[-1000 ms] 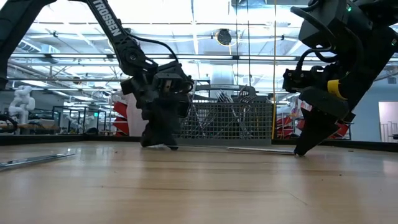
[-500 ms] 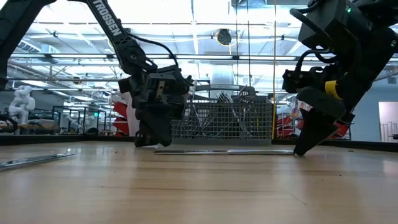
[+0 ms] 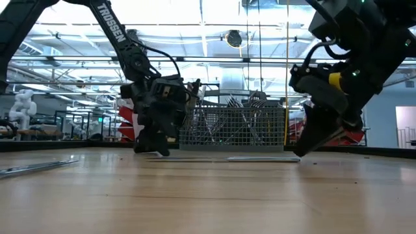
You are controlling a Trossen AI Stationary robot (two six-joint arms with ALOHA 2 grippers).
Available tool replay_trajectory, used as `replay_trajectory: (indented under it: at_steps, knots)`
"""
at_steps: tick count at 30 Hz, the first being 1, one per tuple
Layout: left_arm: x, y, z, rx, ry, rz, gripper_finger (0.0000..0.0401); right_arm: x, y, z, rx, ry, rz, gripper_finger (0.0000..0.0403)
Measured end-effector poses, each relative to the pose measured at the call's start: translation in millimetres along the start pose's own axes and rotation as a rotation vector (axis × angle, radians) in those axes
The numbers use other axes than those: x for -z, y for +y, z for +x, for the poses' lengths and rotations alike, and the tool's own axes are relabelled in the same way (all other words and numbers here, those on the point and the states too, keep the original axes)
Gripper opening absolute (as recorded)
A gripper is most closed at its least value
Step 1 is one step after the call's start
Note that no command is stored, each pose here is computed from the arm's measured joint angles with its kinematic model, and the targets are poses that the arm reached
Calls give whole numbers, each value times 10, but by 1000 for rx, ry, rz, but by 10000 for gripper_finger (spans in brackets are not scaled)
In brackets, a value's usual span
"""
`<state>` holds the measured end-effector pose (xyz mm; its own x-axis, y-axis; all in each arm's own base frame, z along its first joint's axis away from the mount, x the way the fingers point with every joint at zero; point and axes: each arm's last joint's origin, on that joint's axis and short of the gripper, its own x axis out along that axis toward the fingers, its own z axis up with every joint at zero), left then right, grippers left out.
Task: Sort silverware
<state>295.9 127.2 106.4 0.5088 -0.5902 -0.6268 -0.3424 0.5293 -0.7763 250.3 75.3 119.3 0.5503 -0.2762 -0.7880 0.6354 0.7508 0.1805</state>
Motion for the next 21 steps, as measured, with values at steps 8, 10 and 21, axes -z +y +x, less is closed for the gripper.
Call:
replay_trajectory:
  at_steps: [8,10,21]
  knots:
    - [88,-279,-328,-20,-43,32,212,-149,190,-60,-83,-50,-52,0]
    - [150,-398,-425,-50,-54,39,212,-240,229,-71,-98,-63,-93,0]
    - [468,-1146,-599,-146,-195,87,212,-611,384,204,-330,9,-326,0]
